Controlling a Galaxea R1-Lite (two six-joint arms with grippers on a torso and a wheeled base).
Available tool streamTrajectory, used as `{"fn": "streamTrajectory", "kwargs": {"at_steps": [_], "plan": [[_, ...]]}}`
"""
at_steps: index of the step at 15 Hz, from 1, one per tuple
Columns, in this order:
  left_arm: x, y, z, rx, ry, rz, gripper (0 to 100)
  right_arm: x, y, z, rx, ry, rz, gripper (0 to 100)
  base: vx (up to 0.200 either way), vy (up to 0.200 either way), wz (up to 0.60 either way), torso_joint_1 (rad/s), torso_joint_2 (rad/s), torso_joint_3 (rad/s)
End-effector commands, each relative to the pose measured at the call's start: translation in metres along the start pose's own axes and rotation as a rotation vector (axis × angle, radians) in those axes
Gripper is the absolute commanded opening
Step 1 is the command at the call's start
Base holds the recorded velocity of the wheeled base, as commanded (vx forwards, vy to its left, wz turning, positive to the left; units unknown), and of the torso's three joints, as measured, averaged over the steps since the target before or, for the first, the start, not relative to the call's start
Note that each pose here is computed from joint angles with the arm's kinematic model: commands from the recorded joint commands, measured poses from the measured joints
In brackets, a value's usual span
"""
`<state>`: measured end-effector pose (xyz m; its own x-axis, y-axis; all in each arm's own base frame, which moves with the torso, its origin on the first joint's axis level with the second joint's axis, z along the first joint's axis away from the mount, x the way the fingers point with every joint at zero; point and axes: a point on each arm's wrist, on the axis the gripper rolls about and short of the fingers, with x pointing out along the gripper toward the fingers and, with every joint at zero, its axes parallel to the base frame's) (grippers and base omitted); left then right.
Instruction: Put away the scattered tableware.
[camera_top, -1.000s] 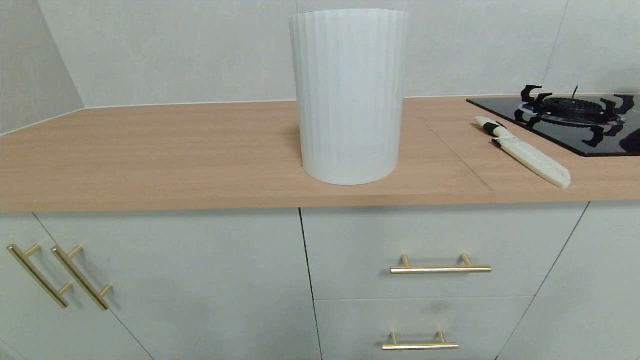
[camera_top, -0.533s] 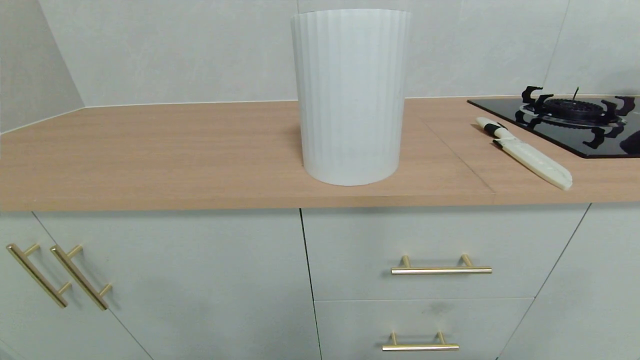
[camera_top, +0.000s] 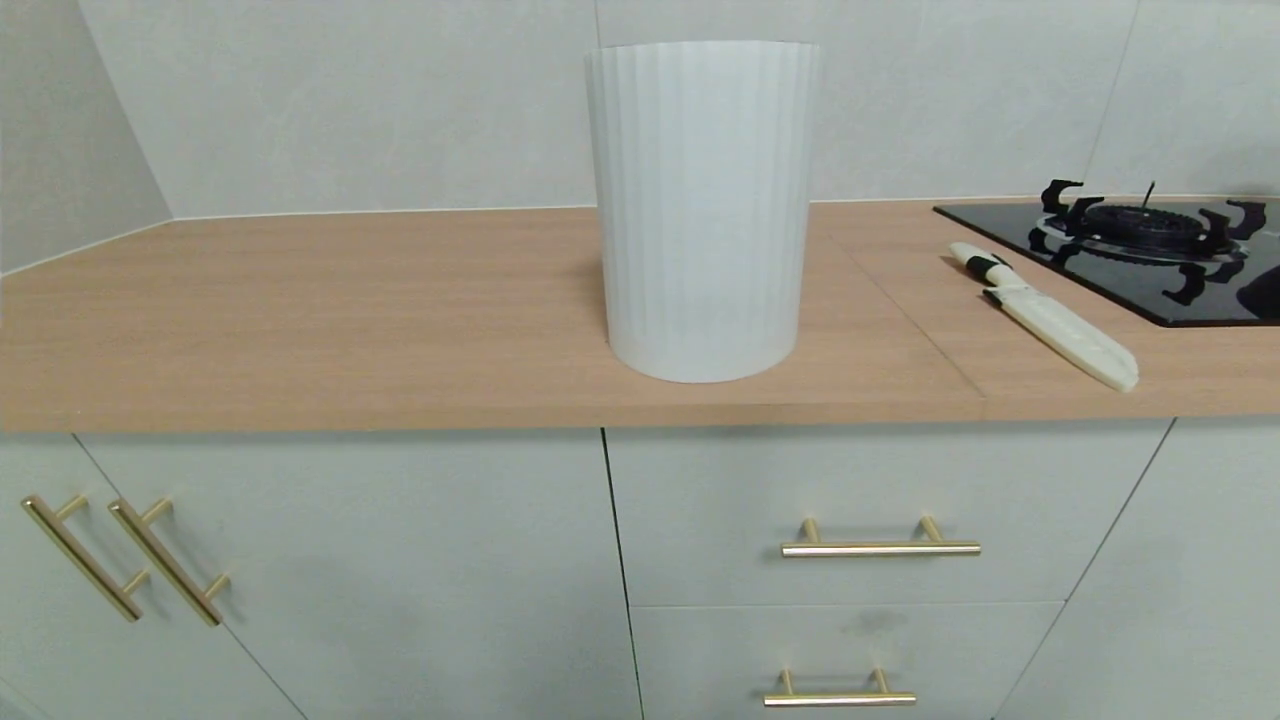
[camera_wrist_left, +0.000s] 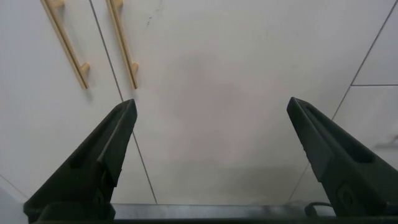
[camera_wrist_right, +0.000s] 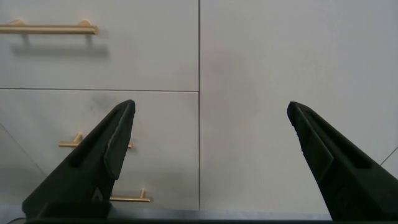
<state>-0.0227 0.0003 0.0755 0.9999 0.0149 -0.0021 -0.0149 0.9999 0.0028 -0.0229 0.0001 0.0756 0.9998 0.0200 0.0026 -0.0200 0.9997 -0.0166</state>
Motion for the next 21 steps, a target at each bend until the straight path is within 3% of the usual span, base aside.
{"fn": "streamTrajectory", "kwargs": {"at_steps": [1, 21], "plan": [[0.0000, 0.0000, 0.0000, 0.000, -0.001, 0.000, 100, 0.0001, 0.0000, 0.0001, 0.000, 0.001, 0.000, 100, 0.000, 0.000, 0.00, 0.080, -0.33, -0.251], [0.0000, 0.0000, 0.0000, 0.000, -0.001, 0.000, 100, 0.0001, 0.0000, 0.0001, 0.000, 0.001, 0.001, 100, 0.000, 0.000, 0.00, 0.188, -0.47, -0.284]]}}
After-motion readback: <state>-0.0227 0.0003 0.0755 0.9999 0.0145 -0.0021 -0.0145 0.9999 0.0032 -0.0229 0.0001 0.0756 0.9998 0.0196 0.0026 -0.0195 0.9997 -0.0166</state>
